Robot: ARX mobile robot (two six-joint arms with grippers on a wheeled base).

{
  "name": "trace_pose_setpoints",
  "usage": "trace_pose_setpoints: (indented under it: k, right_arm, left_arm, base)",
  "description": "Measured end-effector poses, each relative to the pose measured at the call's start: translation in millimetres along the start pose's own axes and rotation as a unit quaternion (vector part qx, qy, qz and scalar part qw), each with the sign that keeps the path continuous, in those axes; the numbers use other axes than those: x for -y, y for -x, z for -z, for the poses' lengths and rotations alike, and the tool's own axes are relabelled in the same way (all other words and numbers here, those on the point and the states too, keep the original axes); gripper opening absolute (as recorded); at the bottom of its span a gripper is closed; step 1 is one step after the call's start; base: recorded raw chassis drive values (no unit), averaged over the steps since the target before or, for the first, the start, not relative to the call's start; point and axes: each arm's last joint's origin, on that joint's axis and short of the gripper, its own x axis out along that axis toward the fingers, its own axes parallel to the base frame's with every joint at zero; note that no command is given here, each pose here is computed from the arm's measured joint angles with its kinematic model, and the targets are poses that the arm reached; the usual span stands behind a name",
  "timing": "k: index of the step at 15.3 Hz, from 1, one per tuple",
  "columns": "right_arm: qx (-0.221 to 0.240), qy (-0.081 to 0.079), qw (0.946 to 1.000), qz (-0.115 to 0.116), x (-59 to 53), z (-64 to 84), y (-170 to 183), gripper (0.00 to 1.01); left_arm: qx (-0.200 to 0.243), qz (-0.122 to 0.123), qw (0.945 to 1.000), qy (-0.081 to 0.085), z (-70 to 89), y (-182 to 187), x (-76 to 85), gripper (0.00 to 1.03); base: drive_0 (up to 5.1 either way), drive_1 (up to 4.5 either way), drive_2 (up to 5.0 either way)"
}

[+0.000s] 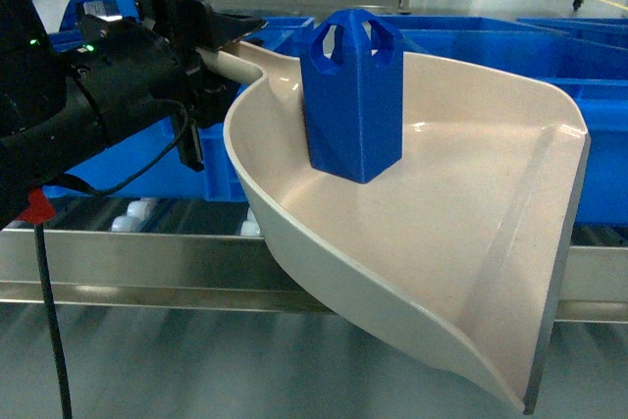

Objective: Place part in tray to right shelf

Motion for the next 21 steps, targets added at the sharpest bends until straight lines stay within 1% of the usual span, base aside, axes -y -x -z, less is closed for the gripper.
trace_pose_setpoints:
  k: [21]
  right_arm:
    - [0.0,0.0,1.0,0.0,0.0,0.0,0.0,0.98]
  left_arm:
    - [0.0,0.0,1.0,0.0,0.0,0.0,0.0,0.12]
  base:
    - [0.0,0.0,0.0]
